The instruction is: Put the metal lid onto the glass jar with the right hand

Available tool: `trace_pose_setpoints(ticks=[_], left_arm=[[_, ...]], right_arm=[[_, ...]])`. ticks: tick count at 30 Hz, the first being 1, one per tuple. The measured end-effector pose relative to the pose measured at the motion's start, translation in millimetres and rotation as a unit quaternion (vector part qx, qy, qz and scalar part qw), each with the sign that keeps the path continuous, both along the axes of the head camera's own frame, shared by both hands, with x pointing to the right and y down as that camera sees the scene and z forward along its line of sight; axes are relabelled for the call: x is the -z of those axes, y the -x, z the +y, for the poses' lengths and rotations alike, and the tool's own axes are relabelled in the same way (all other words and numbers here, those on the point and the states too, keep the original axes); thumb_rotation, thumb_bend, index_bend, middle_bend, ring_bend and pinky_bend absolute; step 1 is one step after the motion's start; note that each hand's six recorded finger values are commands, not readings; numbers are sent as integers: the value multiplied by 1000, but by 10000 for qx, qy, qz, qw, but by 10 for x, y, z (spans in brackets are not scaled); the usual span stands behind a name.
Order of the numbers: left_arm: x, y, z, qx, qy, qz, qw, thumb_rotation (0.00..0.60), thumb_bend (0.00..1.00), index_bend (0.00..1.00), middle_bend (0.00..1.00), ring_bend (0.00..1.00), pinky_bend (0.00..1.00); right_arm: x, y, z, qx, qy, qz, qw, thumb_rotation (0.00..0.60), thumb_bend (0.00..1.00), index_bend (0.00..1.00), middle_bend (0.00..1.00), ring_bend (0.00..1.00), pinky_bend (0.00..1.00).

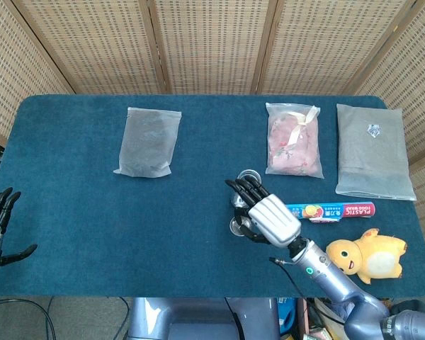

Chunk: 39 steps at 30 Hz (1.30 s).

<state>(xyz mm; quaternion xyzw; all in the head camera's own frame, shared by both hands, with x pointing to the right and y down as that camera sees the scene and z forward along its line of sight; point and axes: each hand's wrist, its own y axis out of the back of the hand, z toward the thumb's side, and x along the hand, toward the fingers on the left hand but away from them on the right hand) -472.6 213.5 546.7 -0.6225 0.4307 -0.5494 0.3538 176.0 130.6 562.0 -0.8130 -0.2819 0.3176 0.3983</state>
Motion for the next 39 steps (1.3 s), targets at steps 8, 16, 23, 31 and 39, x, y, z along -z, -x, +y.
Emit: trace_pose_setpoints(ticks=[8,16,23,31,39], left_arm=[[16,-12,-8,0,-68,-75,9999,600,72,0,0,0,0],[28,-10,-16,26,-85,-93,9999,600,72,0,0,0,0],[38,22,-29,71,-88,-69,9999,600,72,0,0,0,0],[39,46,-40,100,-75,-44,9999,600,72,0,0,0,0],[36,41,-37,87,-57,-30,9999,600,72,0,0,0,0]], right_arm=[[346,-276,-593,-805,-156,-552,9951,600,611,633,30,0,0],[172,-484,-987,-1317,-168,168,9910,600,614,633,31,0,0],[-84,-467,-1103,-1434,-92,762,9867,600,629,633,32,0,0],[-195,-287,-1038,-1255,-53,916,9878,600,634,633,32,0,0],[-208,-130,-923,-1037,-78,906,9904,600,633,633,32,0,0]])
